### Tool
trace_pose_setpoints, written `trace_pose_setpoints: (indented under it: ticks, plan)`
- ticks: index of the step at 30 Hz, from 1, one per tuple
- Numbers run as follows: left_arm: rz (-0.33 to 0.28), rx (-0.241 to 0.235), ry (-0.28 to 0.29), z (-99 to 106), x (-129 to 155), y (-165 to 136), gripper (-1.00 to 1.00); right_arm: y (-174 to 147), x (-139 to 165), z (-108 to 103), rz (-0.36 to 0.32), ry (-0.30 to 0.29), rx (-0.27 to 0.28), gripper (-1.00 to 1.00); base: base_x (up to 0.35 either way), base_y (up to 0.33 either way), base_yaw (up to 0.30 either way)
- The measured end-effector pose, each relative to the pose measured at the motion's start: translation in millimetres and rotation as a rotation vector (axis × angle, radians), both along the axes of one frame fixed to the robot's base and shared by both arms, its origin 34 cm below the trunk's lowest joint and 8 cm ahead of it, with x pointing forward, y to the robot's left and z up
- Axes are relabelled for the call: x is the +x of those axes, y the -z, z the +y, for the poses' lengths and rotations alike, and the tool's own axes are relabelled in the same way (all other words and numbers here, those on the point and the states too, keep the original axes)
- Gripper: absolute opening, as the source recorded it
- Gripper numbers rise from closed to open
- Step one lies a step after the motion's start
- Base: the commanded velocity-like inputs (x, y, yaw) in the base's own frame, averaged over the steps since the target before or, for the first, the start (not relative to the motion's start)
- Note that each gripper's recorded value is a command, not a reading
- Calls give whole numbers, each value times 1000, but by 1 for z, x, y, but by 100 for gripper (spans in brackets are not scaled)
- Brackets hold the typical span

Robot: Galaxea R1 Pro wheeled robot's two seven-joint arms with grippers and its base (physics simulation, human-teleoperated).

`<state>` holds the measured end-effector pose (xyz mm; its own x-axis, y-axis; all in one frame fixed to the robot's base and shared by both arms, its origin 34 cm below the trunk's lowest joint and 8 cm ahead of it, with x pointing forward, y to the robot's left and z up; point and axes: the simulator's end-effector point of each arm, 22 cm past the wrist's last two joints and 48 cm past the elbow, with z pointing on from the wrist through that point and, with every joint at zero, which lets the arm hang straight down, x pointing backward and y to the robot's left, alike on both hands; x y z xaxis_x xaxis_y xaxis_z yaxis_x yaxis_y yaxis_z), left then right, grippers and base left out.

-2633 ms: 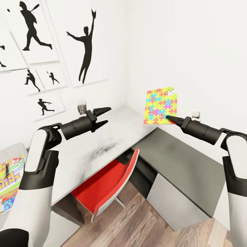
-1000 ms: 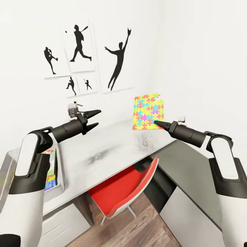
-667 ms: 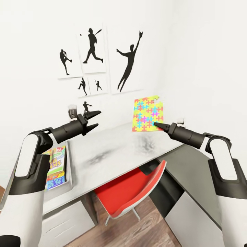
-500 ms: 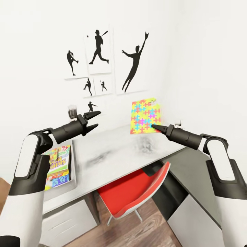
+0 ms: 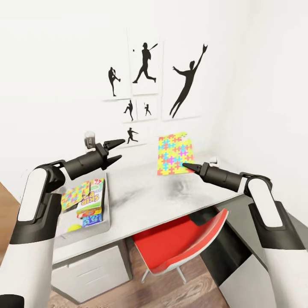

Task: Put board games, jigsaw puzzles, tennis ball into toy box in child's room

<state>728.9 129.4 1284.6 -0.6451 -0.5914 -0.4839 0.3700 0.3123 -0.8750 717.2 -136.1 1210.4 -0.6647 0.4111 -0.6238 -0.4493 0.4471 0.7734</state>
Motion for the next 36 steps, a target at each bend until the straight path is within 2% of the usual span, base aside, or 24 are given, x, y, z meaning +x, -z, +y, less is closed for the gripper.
trace_pose_setpoints:
  ticks: [14,26,36]
  plan:
    - [-16,5,-3,2,-4,-9,100,1,-1,11,20,-8,23,-100,0,221,230]
    - [-28,6,-4,3,-7,-16,100,3,-1,11,35,-5,27,-100,0,284,233]
    - [-36,7,-5,3,-10,-22,100,16,1,8,74,3,29,-100,0,286,234]
